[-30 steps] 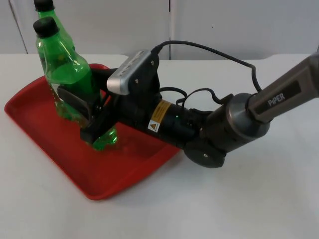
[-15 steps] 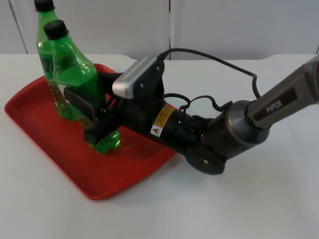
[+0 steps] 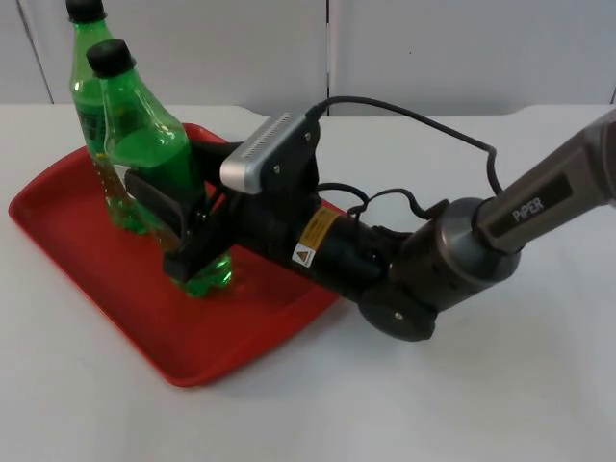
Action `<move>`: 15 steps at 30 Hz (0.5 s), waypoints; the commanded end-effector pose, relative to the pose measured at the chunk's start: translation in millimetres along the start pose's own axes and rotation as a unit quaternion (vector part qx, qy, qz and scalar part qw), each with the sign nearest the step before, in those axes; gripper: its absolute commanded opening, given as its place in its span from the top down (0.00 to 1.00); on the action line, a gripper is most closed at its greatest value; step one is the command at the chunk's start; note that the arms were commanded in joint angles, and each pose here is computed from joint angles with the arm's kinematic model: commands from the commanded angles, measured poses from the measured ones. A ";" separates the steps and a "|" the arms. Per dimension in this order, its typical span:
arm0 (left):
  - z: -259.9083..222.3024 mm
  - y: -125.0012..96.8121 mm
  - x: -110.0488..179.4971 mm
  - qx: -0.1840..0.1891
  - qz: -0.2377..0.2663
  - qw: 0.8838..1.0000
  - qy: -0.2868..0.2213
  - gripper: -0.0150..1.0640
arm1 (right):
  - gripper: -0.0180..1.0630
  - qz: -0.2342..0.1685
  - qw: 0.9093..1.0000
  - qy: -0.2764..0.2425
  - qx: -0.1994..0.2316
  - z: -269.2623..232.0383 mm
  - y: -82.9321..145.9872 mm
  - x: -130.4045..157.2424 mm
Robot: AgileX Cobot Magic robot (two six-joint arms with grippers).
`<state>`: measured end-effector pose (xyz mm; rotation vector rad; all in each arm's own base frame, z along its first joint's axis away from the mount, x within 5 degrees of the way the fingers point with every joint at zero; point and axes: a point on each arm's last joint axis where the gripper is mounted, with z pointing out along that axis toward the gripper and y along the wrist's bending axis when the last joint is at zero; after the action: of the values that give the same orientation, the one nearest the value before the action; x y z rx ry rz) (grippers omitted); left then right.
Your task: Place the bottle upright on the tray.
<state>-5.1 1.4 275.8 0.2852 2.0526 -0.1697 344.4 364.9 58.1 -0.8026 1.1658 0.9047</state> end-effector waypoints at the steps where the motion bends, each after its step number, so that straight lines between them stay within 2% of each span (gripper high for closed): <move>1: 1.1 0.7 0.9 -0.001 0.003 1.000 -0.002 0.01 | 0.53 -0.002 1.000 0.018 -0.003 -2.6 -1.0 6.3; 2: 1.1 0.7 0.9 -0.001 0.003 1.000 -0.002 0.01 | 0.44 -0.002 1.000 0.018 -0.003 -2.6 -1.1 6.3; 4: 1.1 0.7 0.9 -0.001 0.003 1.000 -0.002 0.01 | 0.37 0.000 1.000 0.017 0.002 -2.6 -2.0 6.2; 15: 1.1 0.7 0.9 -0.001 0.003 1.000 -0.002 0.01 | 0.35 0.001 1.000 0.017 0.001 -2.6 -1.8 6.2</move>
<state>-5.1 1.4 275.8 0.2852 2.0526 -0.1697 345.2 364.1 50.4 -0.8134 1.2031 0.8915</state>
